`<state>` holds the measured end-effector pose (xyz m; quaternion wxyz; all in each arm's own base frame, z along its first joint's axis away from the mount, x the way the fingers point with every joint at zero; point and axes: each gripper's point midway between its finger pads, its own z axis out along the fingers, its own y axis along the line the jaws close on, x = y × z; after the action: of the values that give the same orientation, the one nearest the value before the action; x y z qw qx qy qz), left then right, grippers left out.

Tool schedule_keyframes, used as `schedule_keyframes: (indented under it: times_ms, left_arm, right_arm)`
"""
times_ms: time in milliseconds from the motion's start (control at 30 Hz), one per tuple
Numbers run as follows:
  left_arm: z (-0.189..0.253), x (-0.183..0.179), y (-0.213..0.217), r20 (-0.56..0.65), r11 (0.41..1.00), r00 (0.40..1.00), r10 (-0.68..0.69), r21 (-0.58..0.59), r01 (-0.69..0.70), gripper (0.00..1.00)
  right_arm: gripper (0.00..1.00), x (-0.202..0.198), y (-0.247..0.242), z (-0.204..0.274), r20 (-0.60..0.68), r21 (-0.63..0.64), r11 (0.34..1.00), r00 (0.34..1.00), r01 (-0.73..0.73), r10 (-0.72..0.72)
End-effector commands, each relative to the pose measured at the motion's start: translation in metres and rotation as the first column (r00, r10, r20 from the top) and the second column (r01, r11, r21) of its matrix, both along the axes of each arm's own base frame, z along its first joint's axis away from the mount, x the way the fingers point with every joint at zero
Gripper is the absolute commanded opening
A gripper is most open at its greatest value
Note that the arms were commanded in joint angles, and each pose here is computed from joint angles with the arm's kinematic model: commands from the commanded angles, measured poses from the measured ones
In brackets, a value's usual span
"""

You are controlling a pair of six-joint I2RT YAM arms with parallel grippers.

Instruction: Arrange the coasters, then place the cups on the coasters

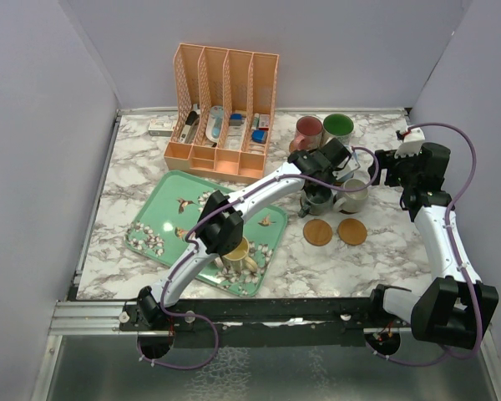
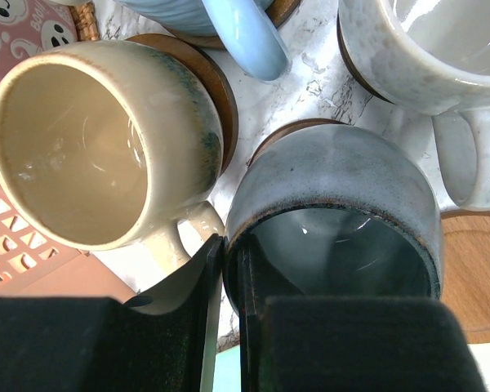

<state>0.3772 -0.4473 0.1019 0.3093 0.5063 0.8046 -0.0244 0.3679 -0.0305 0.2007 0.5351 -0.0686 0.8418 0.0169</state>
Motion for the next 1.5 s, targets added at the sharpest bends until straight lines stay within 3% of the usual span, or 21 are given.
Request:
schedule_keyframes:
  times_ms: [0, 1200, 1467]
  left_arm:
    - [0.051, -0.006, -0.005, 0.072, 0.998, 0.997, -0.015, -0.061, 0.019, 0.00]
    - [0.045, -0.008, -0.001, 0.073, 1.000, 0.997, -0.006, -0.021, 0.008, 0.00]
    - [0.041, -0.006, -0.002, 0.077, 1.000, 0.997, -0.004, -0.010, 0.005, 0.15]
  right_arm:
    - [0.79, 0.003, -0.002, 0.011, 0.036, -0.005, 1.000, 0.999, 0.001, 0.000]
    - [0.80, 0.003, -0.001, 0.012, 0.040, -0.004, 1.000, 0.999, -0.005, 0.006]
    - [0.80, 0.002, 0.000, 0.013, 0.040, -0.003, 1.000, 0.999, -0.008, 0.008]
